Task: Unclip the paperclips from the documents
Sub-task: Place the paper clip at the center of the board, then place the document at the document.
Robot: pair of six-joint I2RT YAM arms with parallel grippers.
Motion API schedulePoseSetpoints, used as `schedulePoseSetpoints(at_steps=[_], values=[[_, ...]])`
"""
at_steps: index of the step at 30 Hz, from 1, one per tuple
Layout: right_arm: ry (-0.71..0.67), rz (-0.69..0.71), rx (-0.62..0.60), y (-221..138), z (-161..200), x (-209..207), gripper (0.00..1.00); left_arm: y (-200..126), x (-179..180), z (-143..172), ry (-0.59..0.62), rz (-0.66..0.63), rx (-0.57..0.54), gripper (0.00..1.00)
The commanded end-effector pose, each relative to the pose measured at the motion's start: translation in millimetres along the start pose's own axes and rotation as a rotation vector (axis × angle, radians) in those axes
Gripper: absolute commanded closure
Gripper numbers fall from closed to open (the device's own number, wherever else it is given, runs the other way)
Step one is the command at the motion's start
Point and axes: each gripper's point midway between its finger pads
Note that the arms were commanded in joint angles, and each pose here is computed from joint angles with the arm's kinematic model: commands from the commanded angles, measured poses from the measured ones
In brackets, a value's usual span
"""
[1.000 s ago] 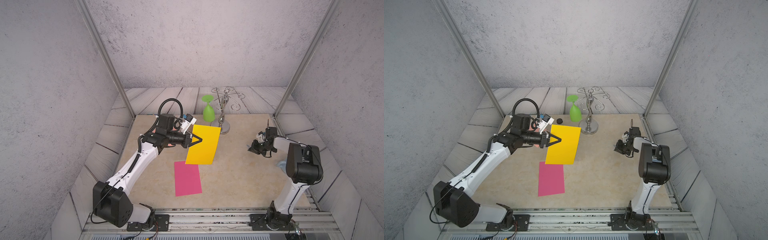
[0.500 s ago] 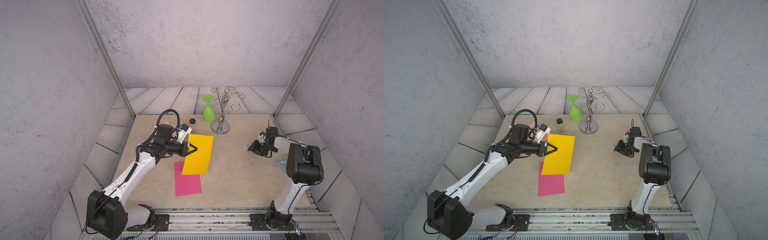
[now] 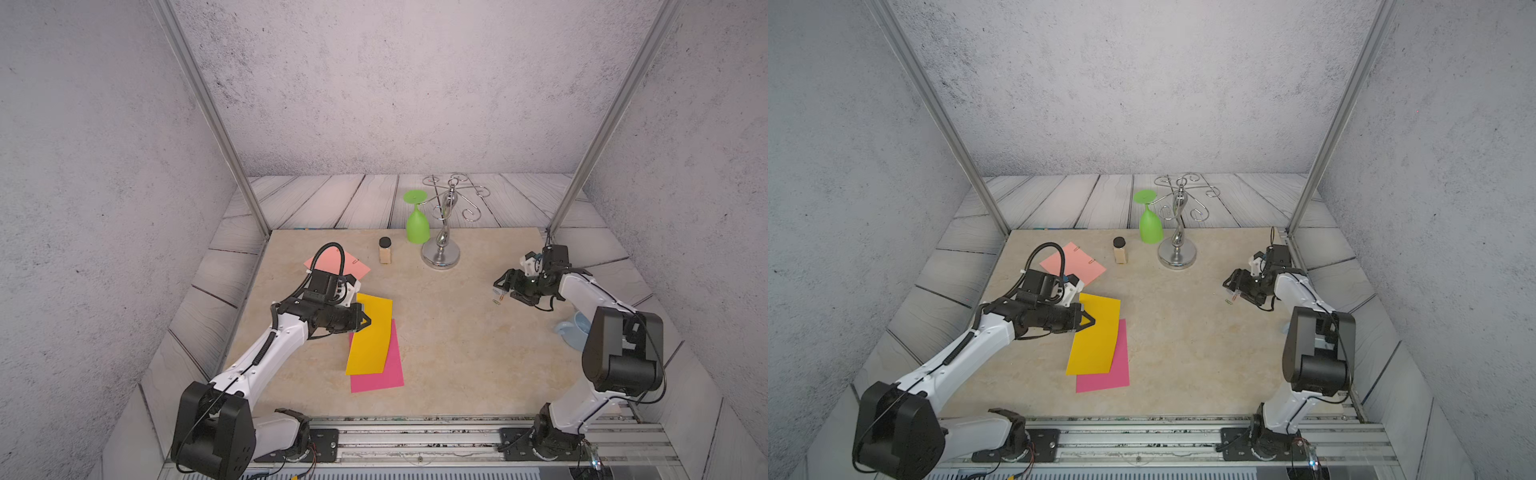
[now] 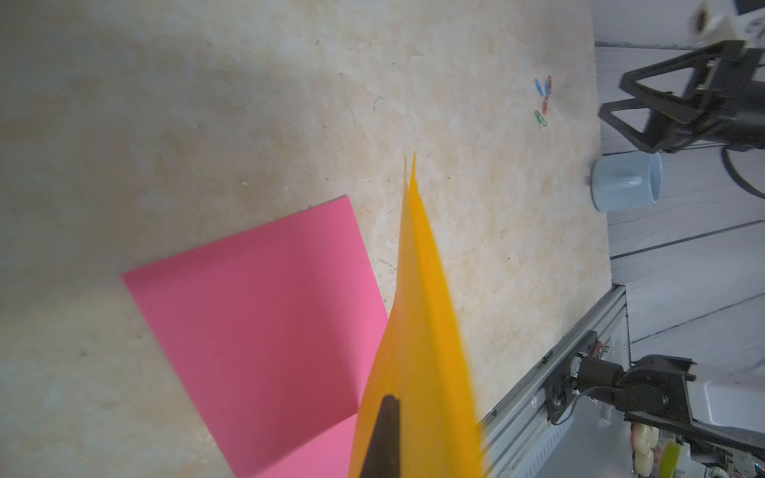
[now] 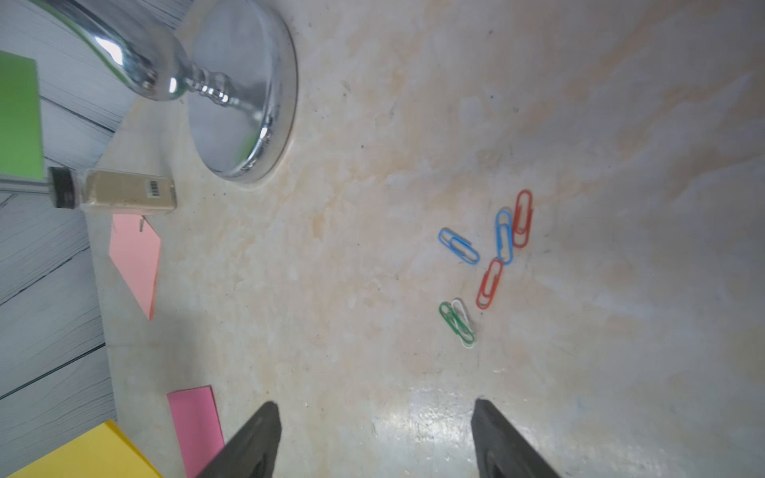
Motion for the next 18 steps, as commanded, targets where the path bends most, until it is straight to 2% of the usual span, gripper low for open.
schedulePoseSetpoints(at_steps=[1, 6, 13, 16, 18], values=[[-0.002, -0.064, -0.004, -19, 5, 20, 0.25, 6, 28, 20, -0.082, -0.094, 0.086, 1.00], [-0.014, -0.081, -0.007, -28, 6, 27, 0.24, 9, 52, 32, -0.119, -0.186, 0.118, 1.00], [-0.013, -0.110, 0.004, -26, 8, 31, 0.24, 0, 88, 43, -0.137, -0.403, 0.190, 1.00], [-0.017, -0.119, 0.005, -27, 9, 33, 0.23, 1, 96, 46, -0.151, -0.436, 0.219, 1.00], [-0.017, -0.121, 0.006, -27, 10, 33, 0.24, 1, 99, 47, -0.153, -0.454, 0.225, 0.95]])
Point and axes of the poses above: each gripper's point midway between its finger pads, its own y axis out along the fingers, its own x axis along the line the jaws close on, z = x × y, and after that the axes turned 4 degrees about y, right-handed
